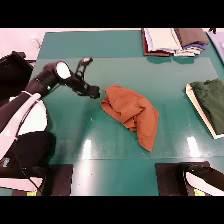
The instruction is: Fold the shirts.
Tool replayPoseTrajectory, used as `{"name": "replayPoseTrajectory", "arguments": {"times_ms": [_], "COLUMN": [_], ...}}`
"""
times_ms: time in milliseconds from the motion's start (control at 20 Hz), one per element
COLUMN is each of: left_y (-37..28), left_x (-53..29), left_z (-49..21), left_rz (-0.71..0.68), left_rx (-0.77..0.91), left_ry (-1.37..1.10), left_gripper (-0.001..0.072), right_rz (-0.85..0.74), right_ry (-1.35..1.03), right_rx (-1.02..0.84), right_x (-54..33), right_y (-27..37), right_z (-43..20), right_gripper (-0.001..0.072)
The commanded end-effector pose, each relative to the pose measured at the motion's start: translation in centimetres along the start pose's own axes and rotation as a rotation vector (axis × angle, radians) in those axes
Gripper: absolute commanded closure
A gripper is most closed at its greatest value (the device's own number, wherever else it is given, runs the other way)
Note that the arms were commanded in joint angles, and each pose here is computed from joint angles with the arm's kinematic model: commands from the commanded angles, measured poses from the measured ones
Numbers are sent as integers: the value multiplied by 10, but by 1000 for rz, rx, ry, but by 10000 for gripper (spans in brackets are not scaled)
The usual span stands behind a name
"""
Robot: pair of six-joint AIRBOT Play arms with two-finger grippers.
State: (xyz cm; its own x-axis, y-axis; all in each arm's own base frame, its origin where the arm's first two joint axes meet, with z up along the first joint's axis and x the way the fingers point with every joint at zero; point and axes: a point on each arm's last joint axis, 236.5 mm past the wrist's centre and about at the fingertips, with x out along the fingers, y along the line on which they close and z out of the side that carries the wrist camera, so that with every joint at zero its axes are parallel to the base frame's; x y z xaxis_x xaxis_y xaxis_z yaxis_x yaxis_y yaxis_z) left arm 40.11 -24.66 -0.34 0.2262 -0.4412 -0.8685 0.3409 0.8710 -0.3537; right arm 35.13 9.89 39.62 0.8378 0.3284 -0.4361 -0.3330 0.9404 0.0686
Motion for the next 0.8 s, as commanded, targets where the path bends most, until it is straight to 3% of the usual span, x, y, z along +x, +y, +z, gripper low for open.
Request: {"name": "replayPoseTrajectory", "arguments": {"times_ms": [0,400,550,750], "left_y": [4,-21,-14,16], "left_x": [43,69,64,25], "left_z": [-15,-5,-1,32], "left_rz": [-39,-66,-52,-6], "left_rx": [-87,-70,-63,-48], "left_ry": [22,-39,-39,-60], "left_gripper": [158,161,666,681], "right_rz": [2,3,-4,-12], "right_ry": [18,64,125,353], "right_rx": [1,29,38,89], "right_x": [0,1,2,22], "right_y": [1,1,-1,-7], "right_z": [-4,-15,-30,-113], "right_gripper": [697,697,697,697]}}
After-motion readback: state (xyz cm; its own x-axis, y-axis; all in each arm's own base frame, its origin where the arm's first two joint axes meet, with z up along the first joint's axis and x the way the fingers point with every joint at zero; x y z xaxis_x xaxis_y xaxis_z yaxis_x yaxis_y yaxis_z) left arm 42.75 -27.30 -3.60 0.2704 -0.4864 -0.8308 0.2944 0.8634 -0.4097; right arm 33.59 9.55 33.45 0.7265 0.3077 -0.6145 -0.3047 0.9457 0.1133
